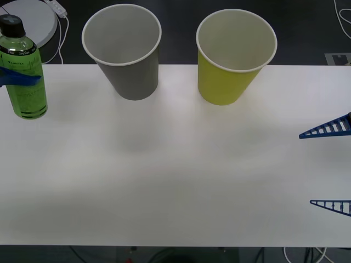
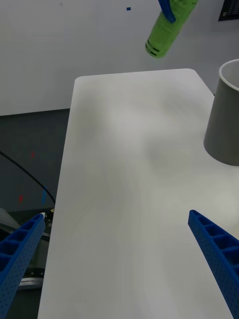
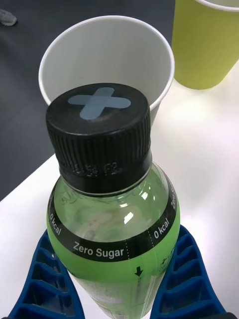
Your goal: Put the can into the green bin and the plastic bottle into the gray bin
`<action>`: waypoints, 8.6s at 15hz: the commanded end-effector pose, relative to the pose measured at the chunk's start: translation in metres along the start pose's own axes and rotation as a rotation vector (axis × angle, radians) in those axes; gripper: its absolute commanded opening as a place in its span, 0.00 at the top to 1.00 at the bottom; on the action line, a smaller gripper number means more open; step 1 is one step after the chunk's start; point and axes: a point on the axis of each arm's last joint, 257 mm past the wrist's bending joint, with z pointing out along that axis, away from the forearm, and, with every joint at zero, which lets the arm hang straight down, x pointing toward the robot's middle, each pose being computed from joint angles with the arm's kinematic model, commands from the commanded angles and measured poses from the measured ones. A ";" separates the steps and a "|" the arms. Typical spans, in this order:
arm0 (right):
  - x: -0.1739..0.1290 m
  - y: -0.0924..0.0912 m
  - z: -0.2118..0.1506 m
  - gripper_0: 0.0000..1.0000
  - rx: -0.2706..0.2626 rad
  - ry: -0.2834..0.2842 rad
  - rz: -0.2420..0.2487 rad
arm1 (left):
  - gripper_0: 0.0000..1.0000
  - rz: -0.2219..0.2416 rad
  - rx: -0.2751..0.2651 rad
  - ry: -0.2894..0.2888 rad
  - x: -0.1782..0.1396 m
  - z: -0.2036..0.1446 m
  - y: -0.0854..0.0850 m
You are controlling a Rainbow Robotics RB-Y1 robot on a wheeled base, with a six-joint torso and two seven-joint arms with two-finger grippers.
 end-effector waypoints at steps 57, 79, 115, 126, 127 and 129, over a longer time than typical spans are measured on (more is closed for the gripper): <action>0.000 0.000 0.000 0.00 0.000 0.000 0.000 | 1.00 0.154 0.133 0.105 -0.214 0.129 0.019; 0.000 0.000 0.000 0.00 0.000 0.000 0.000 | 0.00 0.144 0.144 0.123 -0.207 0.125 0.020; 0.000 0.000 0.000 0.00 0.000 0.000 0.000 | 0.00 0.329 0.384 -0.136 0.028 0.001 -0.066; 0.000 0.000 0.000 0.00 0.000 0.000 0.000 | 0.00 0.420 0.462 -0.201 0.063 -0.030 -0.100; 0.000 0.000 0.000 0.00 0.000 0.000 0.000 | 0.00 0.415 0.469 -0.202 0.067 -0.032 -0.104; 0.000 0.000 0.000 0.00 0.000 0.000 0.000 | 0.00 0.437 0.473 -0.196 0.071 -0.035 -0.109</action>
